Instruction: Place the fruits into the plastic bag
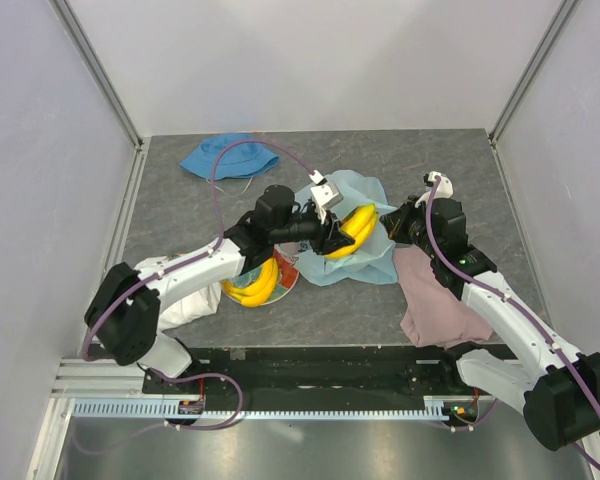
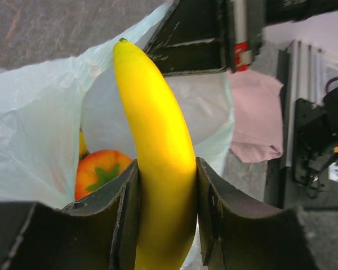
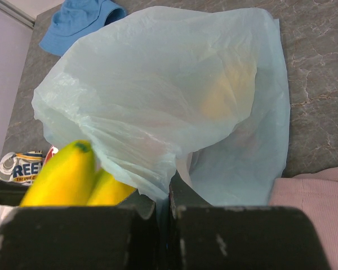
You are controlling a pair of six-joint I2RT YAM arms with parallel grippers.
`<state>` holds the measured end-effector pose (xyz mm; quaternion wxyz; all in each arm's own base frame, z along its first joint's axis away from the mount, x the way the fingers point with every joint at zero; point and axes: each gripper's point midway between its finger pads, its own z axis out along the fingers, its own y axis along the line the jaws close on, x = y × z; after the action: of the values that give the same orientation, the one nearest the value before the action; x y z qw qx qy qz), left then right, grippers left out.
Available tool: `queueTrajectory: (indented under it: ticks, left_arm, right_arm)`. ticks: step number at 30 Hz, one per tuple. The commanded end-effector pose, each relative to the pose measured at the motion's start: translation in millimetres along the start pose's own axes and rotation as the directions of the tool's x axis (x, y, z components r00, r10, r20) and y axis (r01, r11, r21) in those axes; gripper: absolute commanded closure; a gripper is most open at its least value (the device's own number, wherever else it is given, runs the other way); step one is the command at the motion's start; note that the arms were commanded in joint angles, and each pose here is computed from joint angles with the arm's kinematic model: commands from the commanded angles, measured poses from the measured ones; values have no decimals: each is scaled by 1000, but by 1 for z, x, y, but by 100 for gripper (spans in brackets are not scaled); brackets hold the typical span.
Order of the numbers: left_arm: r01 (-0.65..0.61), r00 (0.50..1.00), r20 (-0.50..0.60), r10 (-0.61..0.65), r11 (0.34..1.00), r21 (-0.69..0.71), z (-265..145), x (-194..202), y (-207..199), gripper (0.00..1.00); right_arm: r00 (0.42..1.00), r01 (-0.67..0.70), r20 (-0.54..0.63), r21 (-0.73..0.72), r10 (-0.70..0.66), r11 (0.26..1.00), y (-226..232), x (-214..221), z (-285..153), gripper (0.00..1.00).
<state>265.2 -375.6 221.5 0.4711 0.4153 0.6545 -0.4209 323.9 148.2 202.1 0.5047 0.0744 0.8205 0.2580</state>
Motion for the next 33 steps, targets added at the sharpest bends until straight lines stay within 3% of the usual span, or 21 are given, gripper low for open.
queueTrajectory:
  ticks: [1,12,21,27,33]
  left_arm:
    - [-85,994,-70,82,995,-45,11,4,20,91]
    - [-116,987,-131,97,982,-150,35,23,58,91]
    - [-67,973,-231,12,971,-230,40,71,77,84]
    - [-60,973,-230,6,972,-229,41,71,77,70]
    - [-56,975,-222,4,972,-229,39,68,76,36]
  right_arm:
    - [999,10,46,-19,-9,1000,6,-14,-4,100]
    - [999,9,43,-16,-9,1000,6,-13,-3,100]
    - [999,12,38,-7,-12,1000,3,-10,-3,100]
    - [1000,8,30,-2,-8,1000,1,-8,-1,100]
    - [999,9,31,-1,-9,1000,1,-8,-2,100]
